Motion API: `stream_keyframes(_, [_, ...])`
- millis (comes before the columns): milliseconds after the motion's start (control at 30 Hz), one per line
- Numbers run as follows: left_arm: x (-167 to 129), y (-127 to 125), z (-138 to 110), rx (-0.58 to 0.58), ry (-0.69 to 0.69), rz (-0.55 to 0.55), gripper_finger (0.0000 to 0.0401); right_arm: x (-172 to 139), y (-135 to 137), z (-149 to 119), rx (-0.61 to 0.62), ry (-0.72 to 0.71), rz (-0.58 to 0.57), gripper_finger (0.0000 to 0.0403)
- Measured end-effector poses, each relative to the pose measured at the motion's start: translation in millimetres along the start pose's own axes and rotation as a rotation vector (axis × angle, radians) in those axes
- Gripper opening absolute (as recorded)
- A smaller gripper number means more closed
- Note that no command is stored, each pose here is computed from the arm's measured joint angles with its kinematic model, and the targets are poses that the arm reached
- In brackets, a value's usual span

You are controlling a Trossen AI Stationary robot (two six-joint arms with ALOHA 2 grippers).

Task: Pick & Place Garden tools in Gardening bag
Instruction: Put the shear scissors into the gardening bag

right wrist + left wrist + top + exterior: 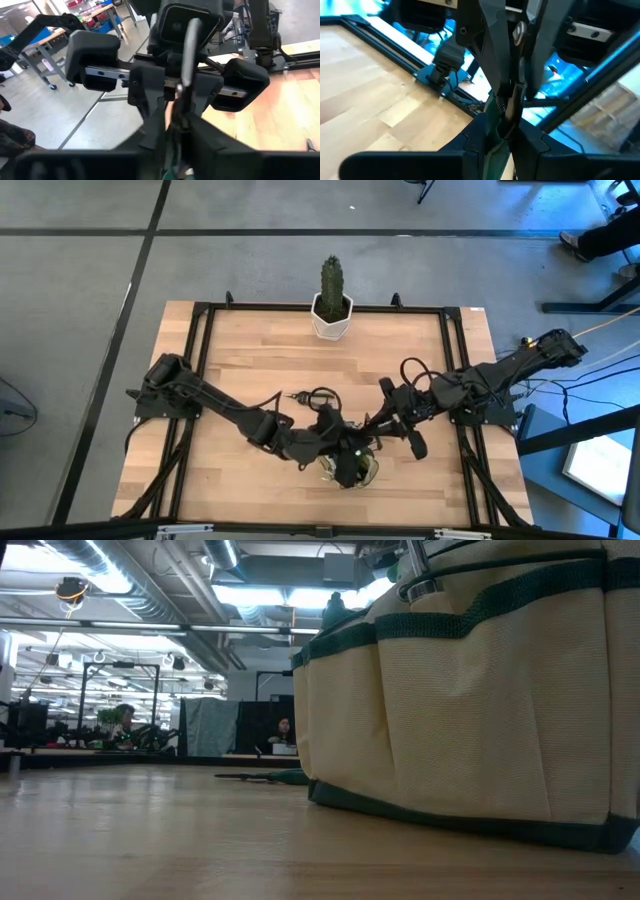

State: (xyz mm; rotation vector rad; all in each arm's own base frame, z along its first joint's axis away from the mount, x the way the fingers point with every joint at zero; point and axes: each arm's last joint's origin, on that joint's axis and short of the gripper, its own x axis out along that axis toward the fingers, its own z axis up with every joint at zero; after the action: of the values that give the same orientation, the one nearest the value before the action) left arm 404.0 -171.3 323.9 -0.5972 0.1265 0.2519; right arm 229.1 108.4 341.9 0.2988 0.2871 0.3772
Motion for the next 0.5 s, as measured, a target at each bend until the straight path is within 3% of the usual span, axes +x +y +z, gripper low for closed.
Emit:
stream_keyframes(267, [-19.3,-16.3,-12.8,-0.056,-0.101,0.078,0.0058,-3.5,16.3,-4.3,-0.013,-0.010,0.002,0.0215])
stream_keyframes(500, [-30.3,-28.8,-18.7,-0.121,-0.166,0.072,0.0058,-12.8,28.3,-7.5,0.022,0.002,0.018,0.0259])
